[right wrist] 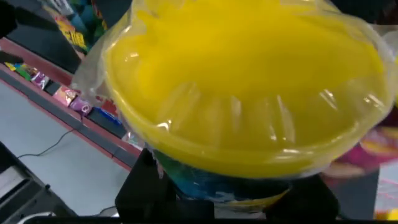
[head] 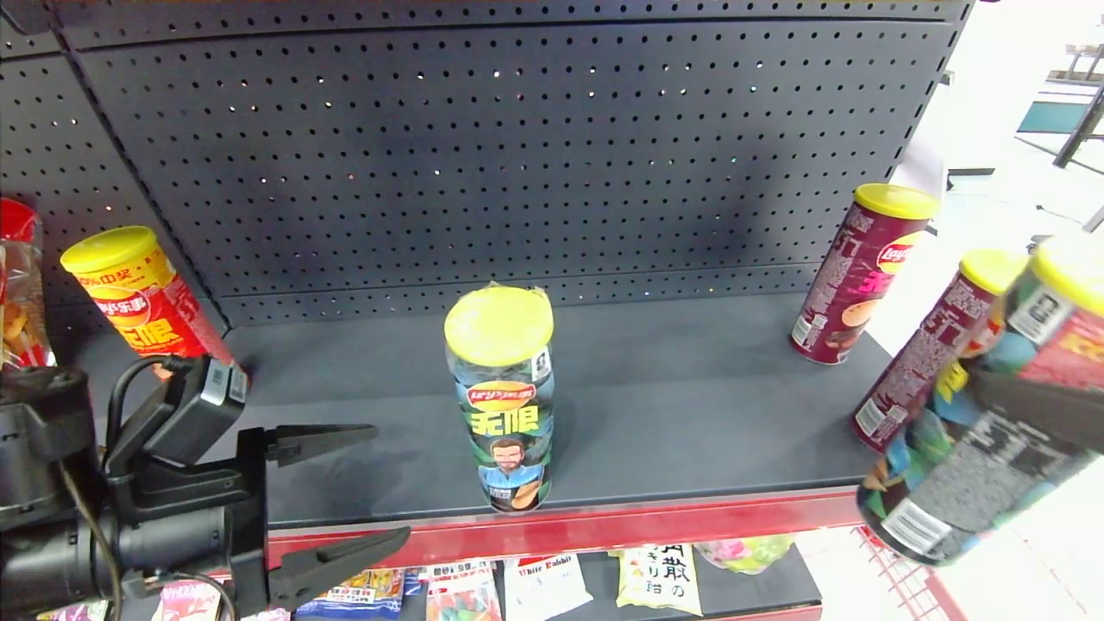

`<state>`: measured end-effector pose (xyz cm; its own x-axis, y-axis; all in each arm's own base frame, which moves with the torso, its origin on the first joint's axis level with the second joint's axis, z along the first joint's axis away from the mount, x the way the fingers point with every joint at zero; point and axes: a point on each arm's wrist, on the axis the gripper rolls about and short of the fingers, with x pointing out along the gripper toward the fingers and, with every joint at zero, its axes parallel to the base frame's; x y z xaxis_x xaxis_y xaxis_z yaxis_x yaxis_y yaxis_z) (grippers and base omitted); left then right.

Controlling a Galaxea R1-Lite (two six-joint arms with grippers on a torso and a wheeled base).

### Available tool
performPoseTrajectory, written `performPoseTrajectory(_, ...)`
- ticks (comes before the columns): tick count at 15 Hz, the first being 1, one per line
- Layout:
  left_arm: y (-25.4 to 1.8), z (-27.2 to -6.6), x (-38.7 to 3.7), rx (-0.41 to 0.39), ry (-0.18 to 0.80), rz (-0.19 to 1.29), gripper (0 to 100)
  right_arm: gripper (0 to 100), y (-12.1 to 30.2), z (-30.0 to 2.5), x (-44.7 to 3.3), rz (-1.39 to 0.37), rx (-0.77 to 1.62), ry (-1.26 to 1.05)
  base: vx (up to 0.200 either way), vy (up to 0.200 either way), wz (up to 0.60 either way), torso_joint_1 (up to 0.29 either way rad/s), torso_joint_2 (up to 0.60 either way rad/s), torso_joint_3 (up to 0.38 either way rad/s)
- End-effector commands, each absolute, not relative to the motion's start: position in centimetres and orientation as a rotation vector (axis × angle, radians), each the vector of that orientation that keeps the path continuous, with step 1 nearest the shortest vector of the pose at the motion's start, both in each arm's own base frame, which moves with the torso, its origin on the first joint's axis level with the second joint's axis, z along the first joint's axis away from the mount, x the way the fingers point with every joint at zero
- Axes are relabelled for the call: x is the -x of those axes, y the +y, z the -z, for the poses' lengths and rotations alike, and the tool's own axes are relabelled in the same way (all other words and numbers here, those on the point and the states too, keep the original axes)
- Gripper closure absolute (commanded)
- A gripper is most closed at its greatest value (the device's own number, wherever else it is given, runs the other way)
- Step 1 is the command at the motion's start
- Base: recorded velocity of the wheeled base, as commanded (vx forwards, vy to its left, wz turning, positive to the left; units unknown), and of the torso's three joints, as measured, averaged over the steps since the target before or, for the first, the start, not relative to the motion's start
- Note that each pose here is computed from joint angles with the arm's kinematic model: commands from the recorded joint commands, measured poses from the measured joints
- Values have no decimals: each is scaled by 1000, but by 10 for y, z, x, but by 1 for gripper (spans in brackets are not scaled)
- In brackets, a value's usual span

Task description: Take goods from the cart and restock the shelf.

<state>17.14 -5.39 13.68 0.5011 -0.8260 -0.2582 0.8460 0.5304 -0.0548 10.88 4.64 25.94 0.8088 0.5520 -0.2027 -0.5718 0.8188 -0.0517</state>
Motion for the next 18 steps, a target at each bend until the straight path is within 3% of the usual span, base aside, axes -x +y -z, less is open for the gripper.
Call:
performPoseTrajectory(1,-47,-143,-152,-112,225,924,0,100,90,-263,-186,-673,120,212,0,0,0,0,0,0)
performPoseTrajectory(9,-40,-141,-123,-118,220,887,0,100,165,-249,-294,-773,114,128,0,0,0,0,0,0)
performPoseTrajectory(12,-37,-140,-110,-118,261,856,0,100,199,-244,-325,-814,117,100,0,0,0,0,0,0)
performPoseTrajectory(18,-33,-141,-95,-116,282,835,0,100,235,-227,-336,-881,127,119,0,0,0,0,0,0)
